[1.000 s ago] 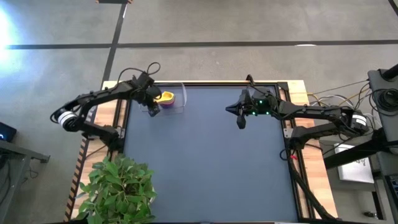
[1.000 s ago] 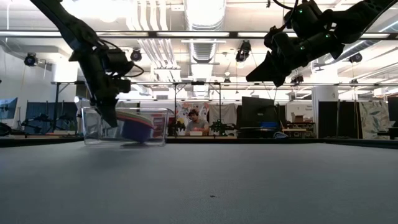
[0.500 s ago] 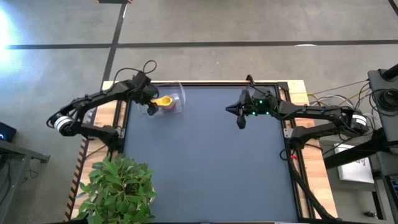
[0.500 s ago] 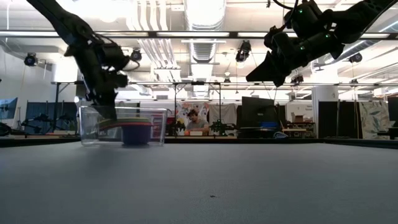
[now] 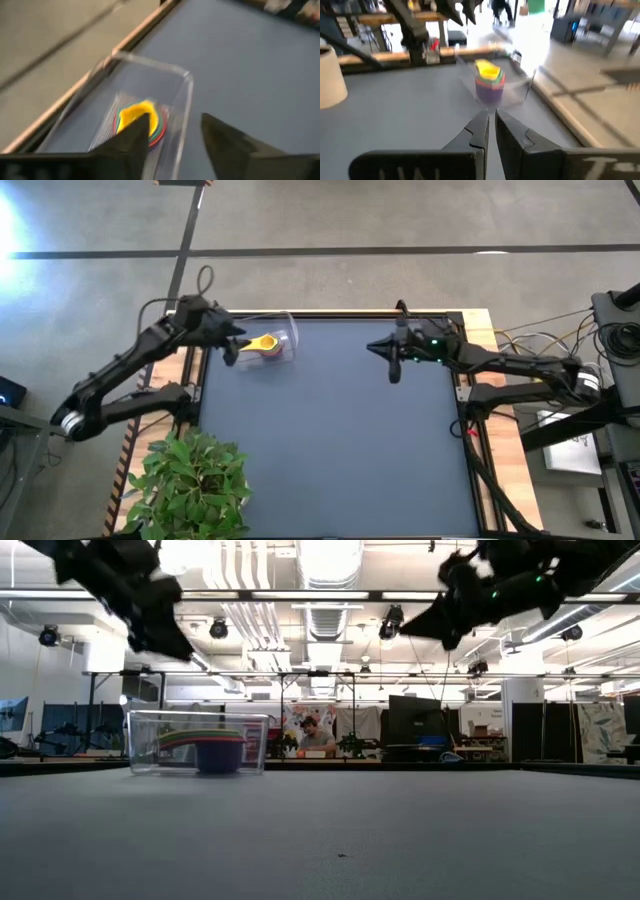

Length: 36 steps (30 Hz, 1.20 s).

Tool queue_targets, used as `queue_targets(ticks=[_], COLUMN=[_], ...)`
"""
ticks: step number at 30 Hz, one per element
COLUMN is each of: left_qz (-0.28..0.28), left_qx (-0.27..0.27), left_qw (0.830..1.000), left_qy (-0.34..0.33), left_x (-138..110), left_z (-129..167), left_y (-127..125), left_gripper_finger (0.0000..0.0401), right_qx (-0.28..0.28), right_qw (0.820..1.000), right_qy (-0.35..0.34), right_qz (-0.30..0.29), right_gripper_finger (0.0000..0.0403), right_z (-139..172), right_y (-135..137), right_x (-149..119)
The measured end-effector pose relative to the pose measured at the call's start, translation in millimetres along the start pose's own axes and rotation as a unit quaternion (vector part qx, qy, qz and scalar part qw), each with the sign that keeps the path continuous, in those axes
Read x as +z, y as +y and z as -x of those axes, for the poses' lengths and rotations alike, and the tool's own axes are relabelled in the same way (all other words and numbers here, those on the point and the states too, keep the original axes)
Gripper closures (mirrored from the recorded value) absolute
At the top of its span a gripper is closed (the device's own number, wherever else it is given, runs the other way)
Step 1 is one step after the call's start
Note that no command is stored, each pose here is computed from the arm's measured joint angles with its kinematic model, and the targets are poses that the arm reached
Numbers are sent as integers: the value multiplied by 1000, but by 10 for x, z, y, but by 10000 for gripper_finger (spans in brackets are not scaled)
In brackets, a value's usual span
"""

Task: Nest measuring cups in basket
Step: Return to Home Position

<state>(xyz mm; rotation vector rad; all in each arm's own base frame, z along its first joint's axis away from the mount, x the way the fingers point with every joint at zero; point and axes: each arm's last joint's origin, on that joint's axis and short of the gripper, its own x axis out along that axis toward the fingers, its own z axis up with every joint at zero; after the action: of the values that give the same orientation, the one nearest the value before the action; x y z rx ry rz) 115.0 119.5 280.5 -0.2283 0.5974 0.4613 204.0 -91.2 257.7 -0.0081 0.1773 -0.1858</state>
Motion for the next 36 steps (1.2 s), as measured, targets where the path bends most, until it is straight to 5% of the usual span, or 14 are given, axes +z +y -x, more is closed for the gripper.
queue_targets(ticks=[7,16,24,36], left_qz=[-13,5,25,-15], left_qx=[-84,-144,-127,-151], left_qw=[990,953,936,944], left_qy=[-113,-265,-327,-292], left_x=[-133,-502,-859,-1122], left_z=[353,539,543,91], left_y=[-305,-481,-480,-443], left_gripper_finger=[390,399,401,401], right_qx=[-8,-17,-10,-43], right_qw=[996,972,956,974], right_qy=[-81,-228,-291,-222], right_qz=[38,55,31,-28], right_gripper_finger=[381,381,381,381], right_z=[436,1114,1331,1119], right_y=[101,296,376,331], right_x=[156,-9,-320,-841])
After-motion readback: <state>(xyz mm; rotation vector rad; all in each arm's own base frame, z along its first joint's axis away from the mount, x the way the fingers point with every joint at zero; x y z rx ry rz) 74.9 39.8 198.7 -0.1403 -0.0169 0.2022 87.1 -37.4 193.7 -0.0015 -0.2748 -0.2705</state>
